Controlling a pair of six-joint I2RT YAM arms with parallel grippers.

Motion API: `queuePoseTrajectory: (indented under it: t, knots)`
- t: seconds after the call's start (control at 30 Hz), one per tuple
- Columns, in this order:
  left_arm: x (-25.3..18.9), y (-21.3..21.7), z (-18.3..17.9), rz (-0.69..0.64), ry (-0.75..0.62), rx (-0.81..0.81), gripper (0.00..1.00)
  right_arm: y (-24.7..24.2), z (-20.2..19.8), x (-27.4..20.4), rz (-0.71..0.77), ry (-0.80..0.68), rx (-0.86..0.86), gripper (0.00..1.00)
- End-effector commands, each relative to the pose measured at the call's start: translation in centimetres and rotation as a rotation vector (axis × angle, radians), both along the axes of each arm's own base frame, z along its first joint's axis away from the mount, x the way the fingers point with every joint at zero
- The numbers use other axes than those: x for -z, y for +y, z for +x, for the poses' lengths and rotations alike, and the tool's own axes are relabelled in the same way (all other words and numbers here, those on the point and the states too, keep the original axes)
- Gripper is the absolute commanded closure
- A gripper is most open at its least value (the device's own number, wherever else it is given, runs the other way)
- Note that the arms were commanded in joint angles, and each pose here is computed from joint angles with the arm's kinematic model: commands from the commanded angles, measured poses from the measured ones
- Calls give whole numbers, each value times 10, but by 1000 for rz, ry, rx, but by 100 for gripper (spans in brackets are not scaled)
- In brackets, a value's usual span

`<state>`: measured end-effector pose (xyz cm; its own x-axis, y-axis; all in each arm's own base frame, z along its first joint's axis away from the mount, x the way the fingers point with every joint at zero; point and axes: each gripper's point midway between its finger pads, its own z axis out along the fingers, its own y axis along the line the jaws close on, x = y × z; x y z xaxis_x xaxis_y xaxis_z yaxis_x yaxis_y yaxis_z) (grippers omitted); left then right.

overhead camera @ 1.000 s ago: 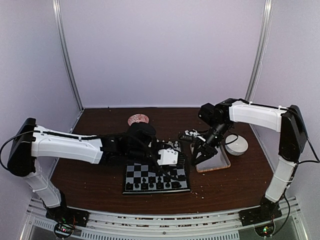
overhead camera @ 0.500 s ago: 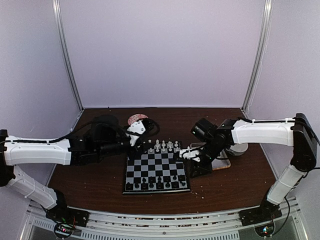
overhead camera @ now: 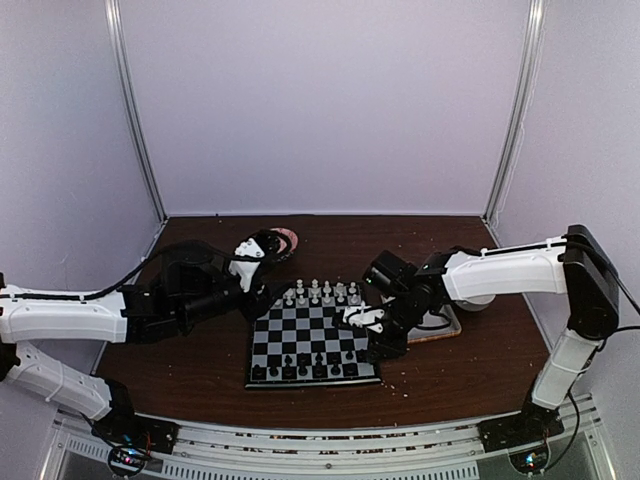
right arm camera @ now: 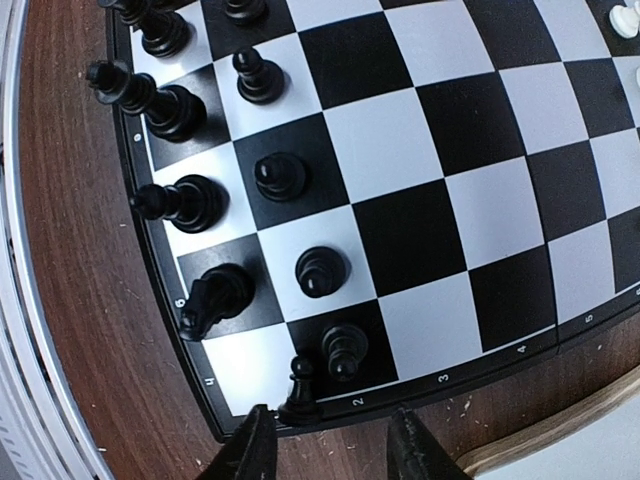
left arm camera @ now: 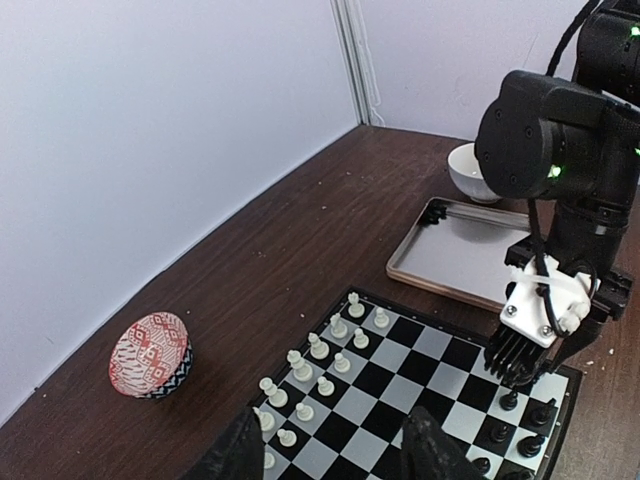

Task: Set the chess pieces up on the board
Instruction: Pick up the pawn from the chessboard.

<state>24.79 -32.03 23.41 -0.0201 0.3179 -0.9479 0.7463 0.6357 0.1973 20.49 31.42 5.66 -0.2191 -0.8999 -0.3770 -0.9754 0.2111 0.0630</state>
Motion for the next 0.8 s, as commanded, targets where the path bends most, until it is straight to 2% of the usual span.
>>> queuePoseTrajectory:
  t: [0.0,0.27,0.77]
  knots:
    - [-15,4,2,-63,-28,-24,52,6,8,-1,-7,-26,25,60]
    - [-13,3,3,-55,-32,-18,52,6,5,9,-34,4,6,61]
    - [-9,4,2,-45,-30,-19,52,-2,-1,19,-71,25,-24,70]
